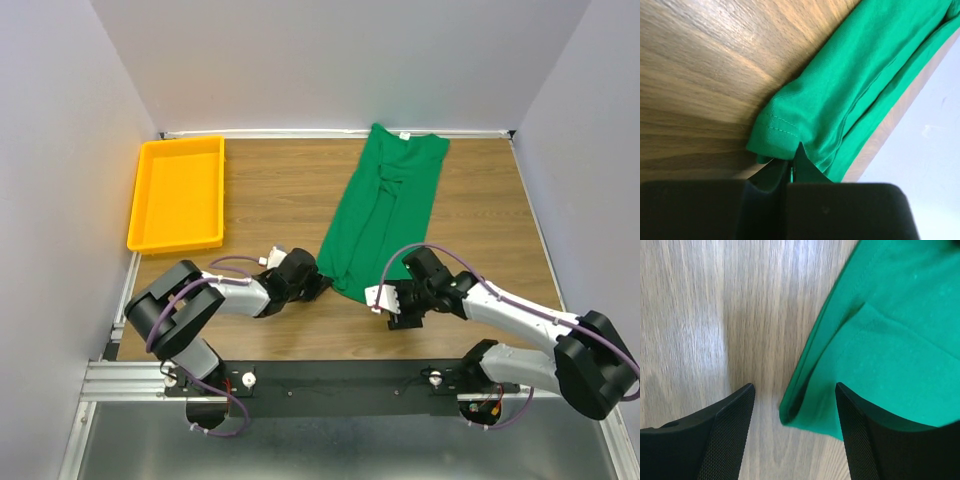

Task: Fold and stack the t-shirts
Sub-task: Fold the tshirt

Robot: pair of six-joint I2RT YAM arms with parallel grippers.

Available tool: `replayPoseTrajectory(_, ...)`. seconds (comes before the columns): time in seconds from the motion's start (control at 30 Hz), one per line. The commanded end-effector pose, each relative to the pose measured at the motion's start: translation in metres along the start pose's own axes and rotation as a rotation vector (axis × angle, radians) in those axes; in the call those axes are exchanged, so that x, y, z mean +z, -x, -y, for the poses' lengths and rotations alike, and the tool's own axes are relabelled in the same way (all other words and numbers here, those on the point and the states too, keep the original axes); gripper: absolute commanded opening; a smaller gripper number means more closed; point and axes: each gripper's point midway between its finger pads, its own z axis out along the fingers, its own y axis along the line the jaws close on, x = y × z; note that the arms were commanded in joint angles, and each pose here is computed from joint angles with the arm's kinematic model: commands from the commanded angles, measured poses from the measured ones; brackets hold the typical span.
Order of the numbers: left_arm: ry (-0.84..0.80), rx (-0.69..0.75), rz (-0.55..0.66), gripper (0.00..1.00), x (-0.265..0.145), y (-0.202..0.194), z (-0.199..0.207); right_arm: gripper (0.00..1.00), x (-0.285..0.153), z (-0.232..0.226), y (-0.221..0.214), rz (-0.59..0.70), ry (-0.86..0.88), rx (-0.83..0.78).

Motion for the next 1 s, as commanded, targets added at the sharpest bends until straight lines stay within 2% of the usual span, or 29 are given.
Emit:
replayPoseTrajectory(0.0,0.050,0.063,0.075,0.00,-0.003,0.011,-0.014,0.72,0.008,-0.008,-0.001,-0.017,0.038,0.021)
replayPoseTrajectory(0.2,0.021,0.064,0.068,0.00,-0.012,0.007,-0.009,0.65,0.022,0.010,-0.013,-0.081,-0.025,0.072)
replayPoseTrajectory(0.27,0.014,0.063,0.067,0.00,-0.013,0.007,-0.007,0.55,0.025,0.014,-0.016,-0.099,-0.033,0.083)
replayPoseTrajectory(0.3,0.005,0.063,0.068,0.00,-0.015,0.007,-0.004,0.45,0.027,0.013,-0.021,-0.124,-0.031,0.100)
replayPoseTrajectory(0.47,-0.049,0.062,0.079,0.00,-0.021,0.009,0.016,0.14,0.026,0.018,-0.022,-0.142,-0.049,0.126)
replayPoseTrajectory(0.53,-0.072,0.061,0.080,0.00,-0.023,0.008,0.025,0.07,0.022,0.022,-0.015,-0.122,-0.068,0.134)
replayPoseTrajectory(0.57,-0.084,0.061,0.079,0.00,-0.024,0.008,0.030,0.01,0.019,0.026,-0.011,-0.106,-0.081,0.137)
replayPoseTrajectory(0.8,-0.182,0.067,0.086,0.00,-0.038,0.008,0.066,0.00,-0.032,0.070,0.035,0.018,-0.298,0.145)
replayPoseTrajectory(0.97,-0.236,0.111,0.116,0.00,-0.041,0.012,0.103,0.00,-0.063,0.099,0.044,0.015,-0.439,0.155)
